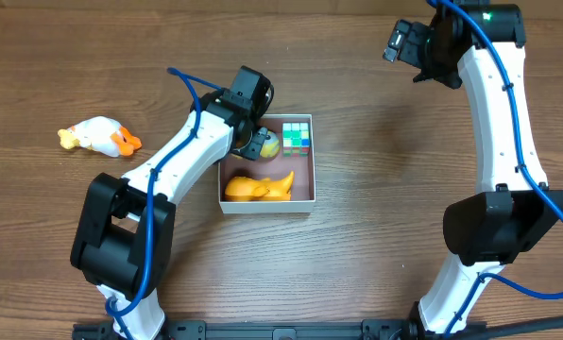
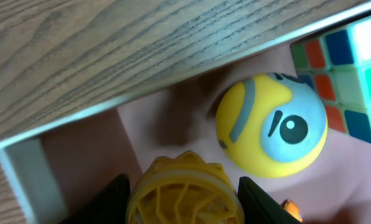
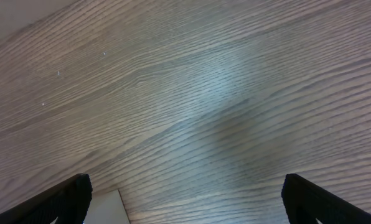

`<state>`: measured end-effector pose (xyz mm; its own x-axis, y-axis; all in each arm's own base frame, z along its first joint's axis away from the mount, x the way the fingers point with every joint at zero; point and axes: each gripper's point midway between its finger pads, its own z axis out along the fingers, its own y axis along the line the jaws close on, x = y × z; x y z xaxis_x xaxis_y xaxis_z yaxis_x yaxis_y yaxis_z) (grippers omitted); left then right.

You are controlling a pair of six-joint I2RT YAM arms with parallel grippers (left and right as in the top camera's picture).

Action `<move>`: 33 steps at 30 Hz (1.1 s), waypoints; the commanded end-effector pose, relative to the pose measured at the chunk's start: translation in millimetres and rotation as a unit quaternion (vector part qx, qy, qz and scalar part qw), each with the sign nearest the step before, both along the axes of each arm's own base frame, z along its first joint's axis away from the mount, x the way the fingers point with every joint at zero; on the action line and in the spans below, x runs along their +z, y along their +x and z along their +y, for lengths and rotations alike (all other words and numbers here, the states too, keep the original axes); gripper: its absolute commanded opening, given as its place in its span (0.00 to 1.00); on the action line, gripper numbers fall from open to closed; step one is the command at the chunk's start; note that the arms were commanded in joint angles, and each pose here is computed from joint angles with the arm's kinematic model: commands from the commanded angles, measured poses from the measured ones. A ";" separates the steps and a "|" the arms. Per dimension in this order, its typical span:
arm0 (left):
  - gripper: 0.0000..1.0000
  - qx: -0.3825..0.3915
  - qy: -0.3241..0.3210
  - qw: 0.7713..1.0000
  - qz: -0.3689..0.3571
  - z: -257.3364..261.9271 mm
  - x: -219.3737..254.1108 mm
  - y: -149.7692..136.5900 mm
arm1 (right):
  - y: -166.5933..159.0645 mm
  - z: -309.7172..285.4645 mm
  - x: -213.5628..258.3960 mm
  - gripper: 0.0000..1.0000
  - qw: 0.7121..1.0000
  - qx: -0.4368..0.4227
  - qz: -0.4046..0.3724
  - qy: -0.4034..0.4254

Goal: Pack container
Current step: 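Carry the wheel over the box with the left gripper, then lower the wheel into the box beside the ball and release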

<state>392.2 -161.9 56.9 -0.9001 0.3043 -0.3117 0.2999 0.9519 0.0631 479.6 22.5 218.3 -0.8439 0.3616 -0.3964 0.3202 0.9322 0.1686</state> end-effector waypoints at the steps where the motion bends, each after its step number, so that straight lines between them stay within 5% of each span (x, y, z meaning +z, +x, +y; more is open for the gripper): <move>1: 0.41 -0.003 0.011 1.000 0.002 5.1 -11.0 -4.5 | 3.5 0.8 9.1 1.00 1.000 -0.003 -0.014 0.002; 8: 0.46 0.017 0.023 0.999 -0.016 10.9 -11.5 1.7 | 3.5 0.8 9.1 1.00 1.000 -0.003 -0.014 0.002; 14: 1.00 0.017 0.021 0.999 -0.019 10.2 -11.0 3.2 | 3.5 0.8 9.1 1.00 1.000 -0.003 -0.014 0.002; 33: 0.98 0.013 0.000 0.999 -0.036 -2.9 23.9 19.7 | 3.5 0.8 9.1 1.00 1.000 -0.003 -0.014 0.002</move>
